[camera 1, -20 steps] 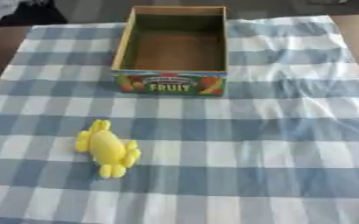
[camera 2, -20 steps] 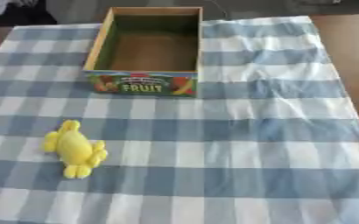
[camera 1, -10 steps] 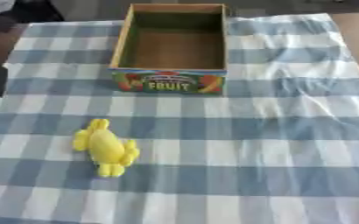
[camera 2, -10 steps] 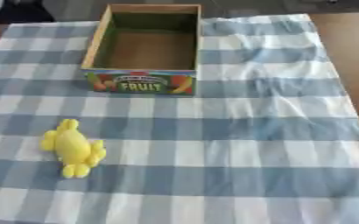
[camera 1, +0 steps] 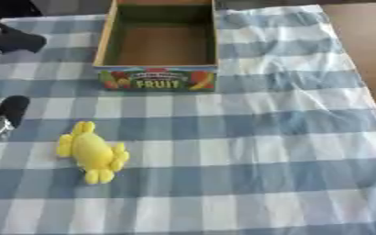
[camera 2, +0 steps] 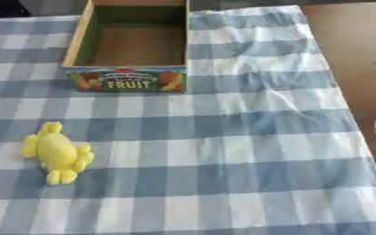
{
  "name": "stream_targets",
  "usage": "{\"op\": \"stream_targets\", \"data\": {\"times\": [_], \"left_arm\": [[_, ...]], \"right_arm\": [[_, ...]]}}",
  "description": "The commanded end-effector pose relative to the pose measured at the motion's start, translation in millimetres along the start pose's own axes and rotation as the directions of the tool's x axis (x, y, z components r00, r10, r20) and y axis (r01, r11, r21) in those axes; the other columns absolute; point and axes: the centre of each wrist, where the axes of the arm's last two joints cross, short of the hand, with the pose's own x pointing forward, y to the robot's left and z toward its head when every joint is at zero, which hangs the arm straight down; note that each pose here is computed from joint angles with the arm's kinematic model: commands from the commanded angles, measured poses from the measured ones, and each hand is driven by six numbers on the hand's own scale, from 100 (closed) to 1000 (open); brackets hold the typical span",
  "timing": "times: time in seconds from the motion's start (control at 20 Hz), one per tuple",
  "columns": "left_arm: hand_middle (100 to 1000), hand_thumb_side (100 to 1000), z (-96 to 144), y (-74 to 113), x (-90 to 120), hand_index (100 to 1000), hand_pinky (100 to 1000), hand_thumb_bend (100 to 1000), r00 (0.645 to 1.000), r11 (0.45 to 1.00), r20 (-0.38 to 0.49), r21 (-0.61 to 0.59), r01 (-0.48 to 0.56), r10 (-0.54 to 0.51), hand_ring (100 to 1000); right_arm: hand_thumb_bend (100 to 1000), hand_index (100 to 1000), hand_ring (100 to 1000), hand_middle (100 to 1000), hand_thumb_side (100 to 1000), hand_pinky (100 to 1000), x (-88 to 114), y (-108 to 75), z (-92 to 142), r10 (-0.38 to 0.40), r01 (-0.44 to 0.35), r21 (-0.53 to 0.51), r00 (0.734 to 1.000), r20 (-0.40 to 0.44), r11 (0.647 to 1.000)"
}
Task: Pick up objects on the table and place them in the box.
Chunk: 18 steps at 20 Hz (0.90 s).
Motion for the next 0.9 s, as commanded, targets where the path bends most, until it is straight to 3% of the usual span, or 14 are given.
{"op": "stream_targets", "data": {"times": [0.05, 0.25, 0.5, 0.9], "left_arm": [[823, 919, -1.4, 8.3, 2.9, 1000, 846, 257, 0.999, 0.995, 0.014, -0.091, 0.036, -0.035, 861], [819, 910, -7.2, 7.7, 6.9, 1000, 864, 305, 1.0, 0.985, 0.022, -0.169, 0.021, -0.018, 882], [817, 814, -19.6, 5.1, 16.9, 1000, 881, 362, 0.998, 0.964, 0.053, -0.266, -0.001, 0.016, 897], [906, 708, -30.3, 4.0, 25.7, 1000, 894, 332, 1.0, 0.934, 0.021, -0.358, -0.009, 0.017, 937]], "right_arm": [[100, 703, 511, 443, 473, 686, 6.2, -2.4, -6.0, -0.004, 0.004, -0.005, 1.0, 0.023, 1.0], [100, 703, 510, 442, 471, 687, 5.7, -2.0, -4.7, -0.004, 0.004, -0.006, 1.0, 0.015, 1.0], [100, 702, 509, 439, 461, 687, 5.5, -0.9, -3.2, -0.009, 0.009, -0.005, 1.0, 0.003, 1.0], [100, 702, 507, 437, 456, 687, 5.0, 0.8, -0.3, -0.017, 0.017, 0.0, 1.0, -0.013, 1.0]]}}
